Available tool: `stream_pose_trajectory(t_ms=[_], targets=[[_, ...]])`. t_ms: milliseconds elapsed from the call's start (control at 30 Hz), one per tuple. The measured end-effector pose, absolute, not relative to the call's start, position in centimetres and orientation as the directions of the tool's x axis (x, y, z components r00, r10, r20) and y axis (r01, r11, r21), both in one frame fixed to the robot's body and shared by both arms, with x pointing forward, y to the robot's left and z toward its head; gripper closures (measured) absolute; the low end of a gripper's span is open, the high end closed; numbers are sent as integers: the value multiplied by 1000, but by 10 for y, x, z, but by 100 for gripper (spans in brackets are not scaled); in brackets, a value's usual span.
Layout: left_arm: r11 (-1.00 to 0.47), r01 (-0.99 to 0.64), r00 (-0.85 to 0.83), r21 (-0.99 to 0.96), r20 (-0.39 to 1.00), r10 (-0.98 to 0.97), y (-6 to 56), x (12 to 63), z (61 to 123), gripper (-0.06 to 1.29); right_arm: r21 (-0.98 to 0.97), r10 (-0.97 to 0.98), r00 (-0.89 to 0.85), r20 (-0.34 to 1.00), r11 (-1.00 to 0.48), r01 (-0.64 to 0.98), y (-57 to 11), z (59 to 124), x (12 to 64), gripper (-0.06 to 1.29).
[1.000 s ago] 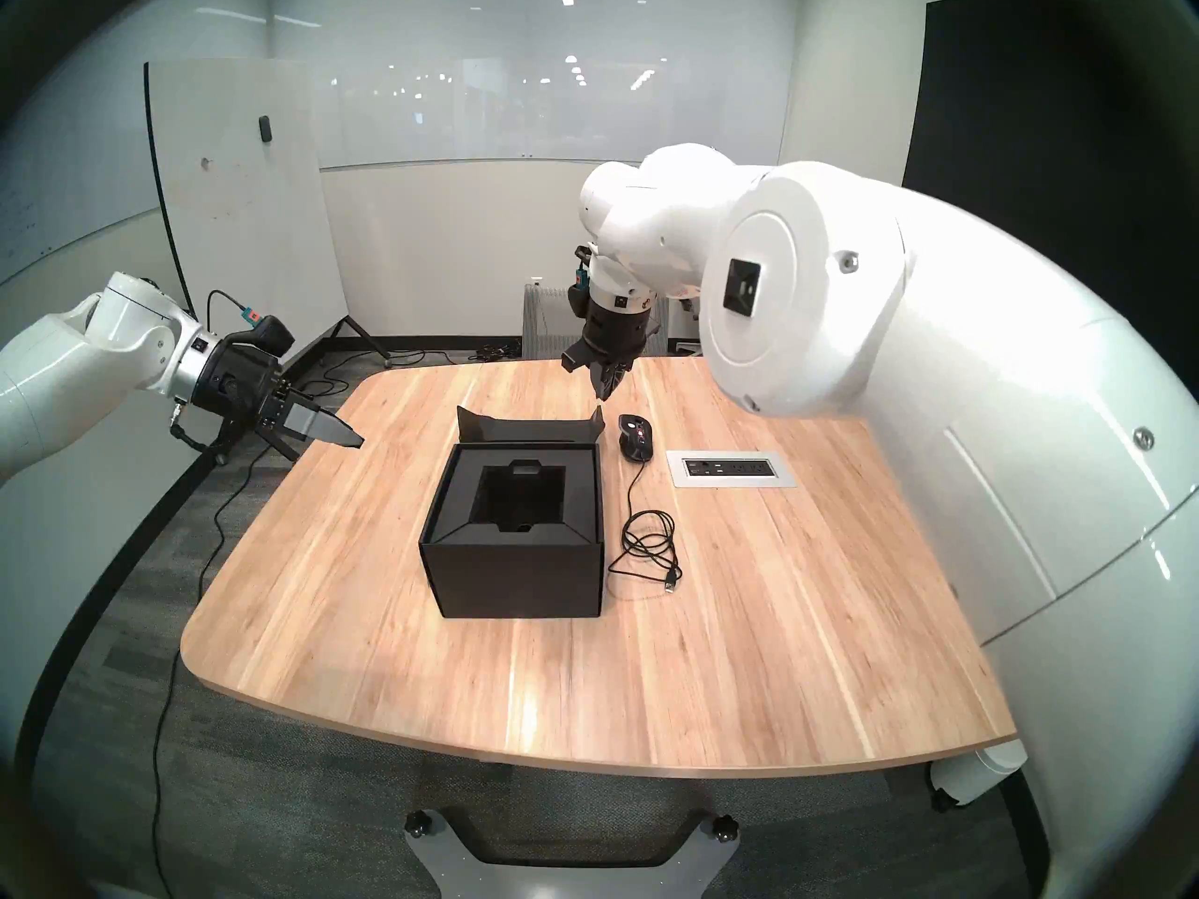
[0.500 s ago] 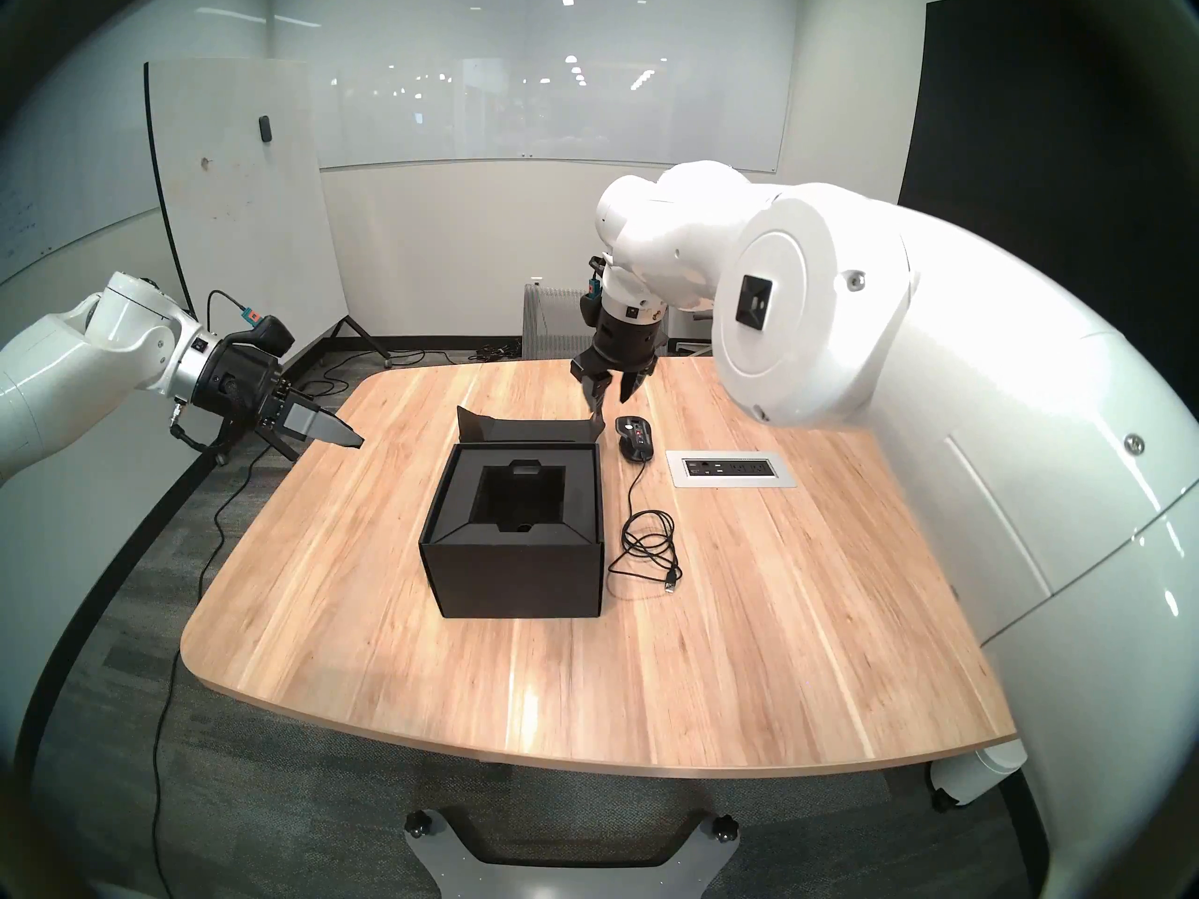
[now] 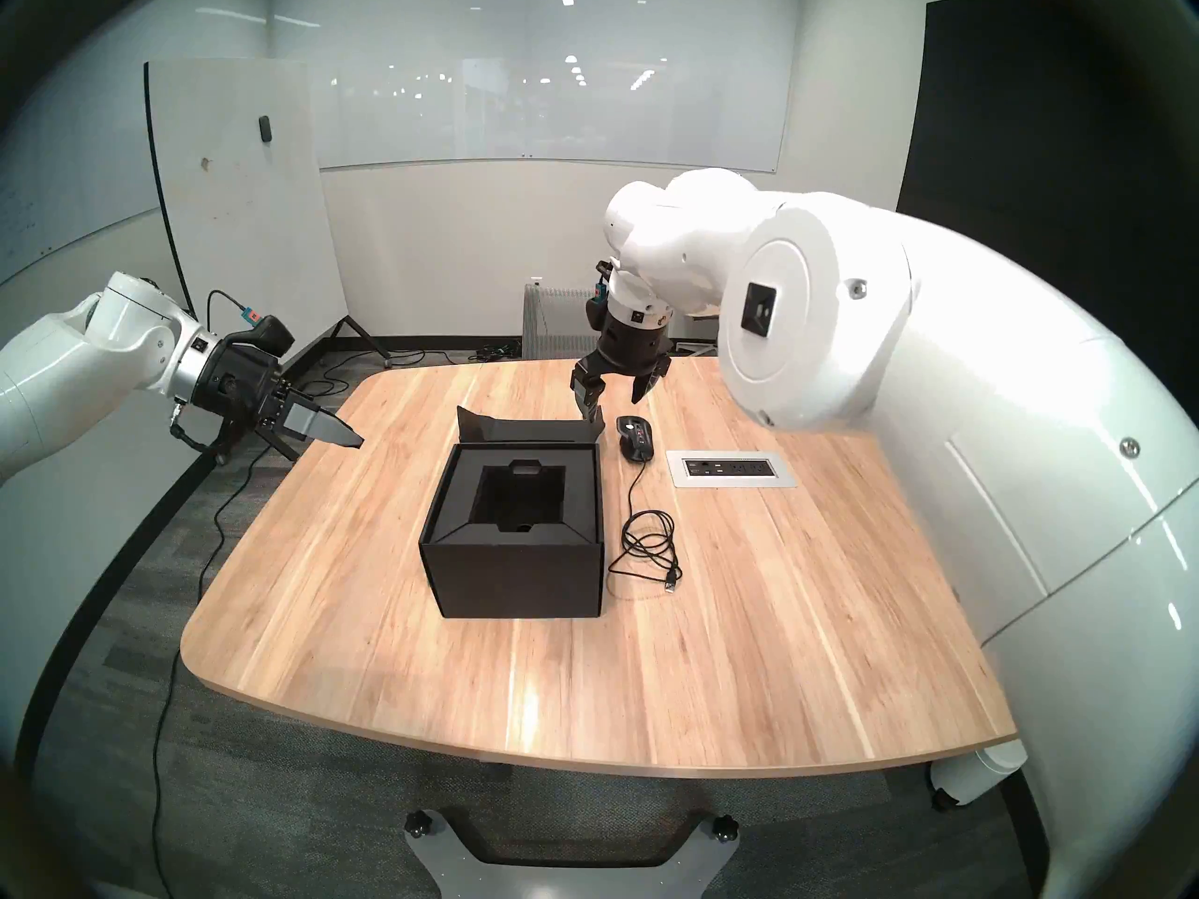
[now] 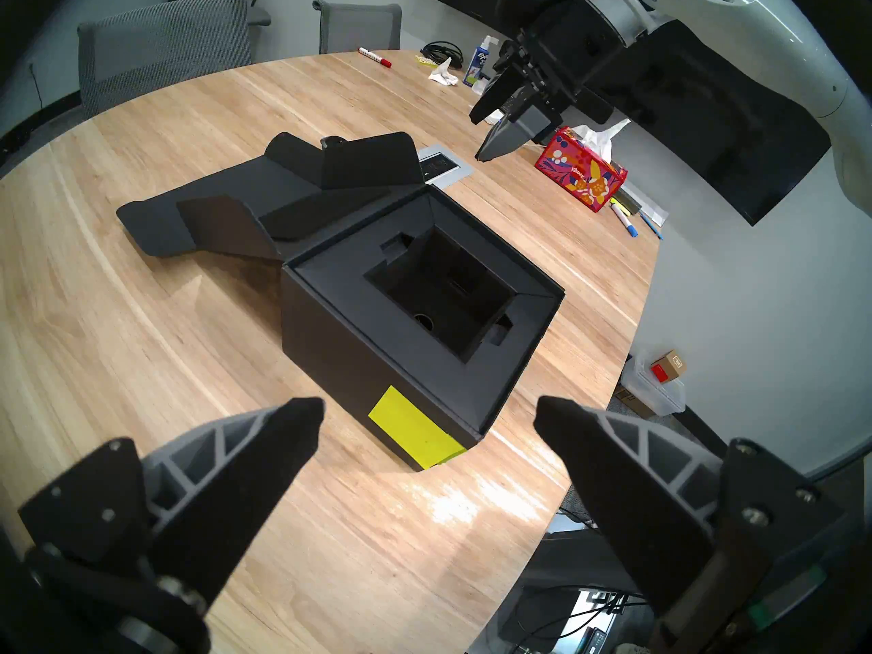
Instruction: Open the box and place the mouse inside
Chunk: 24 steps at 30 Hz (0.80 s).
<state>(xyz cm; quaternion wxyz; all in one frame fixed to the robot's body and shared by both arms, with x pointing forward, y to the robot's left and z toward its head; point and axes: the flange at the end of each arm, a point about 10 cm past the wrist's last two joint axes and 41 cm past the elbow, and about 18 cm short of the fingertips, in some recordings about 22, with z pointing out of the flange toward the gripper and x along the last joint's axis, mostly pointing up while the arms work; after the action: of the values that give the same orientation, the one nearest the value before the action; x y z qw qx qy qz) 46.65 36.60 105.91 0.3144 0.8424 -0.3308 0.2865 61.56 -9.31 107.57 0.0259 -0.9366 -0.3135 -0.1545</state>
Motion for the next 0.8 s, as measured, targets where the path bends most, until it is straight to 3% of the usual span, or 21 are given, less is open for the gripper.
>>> stream_pose_trajectory(t_ms=[800], targets=[[-583, -738, 617, 340, 691, -378, 366, 467, 1059, 1, -15, 527, 809, 258, -836, 549, -116, 1055, 610, 1]])
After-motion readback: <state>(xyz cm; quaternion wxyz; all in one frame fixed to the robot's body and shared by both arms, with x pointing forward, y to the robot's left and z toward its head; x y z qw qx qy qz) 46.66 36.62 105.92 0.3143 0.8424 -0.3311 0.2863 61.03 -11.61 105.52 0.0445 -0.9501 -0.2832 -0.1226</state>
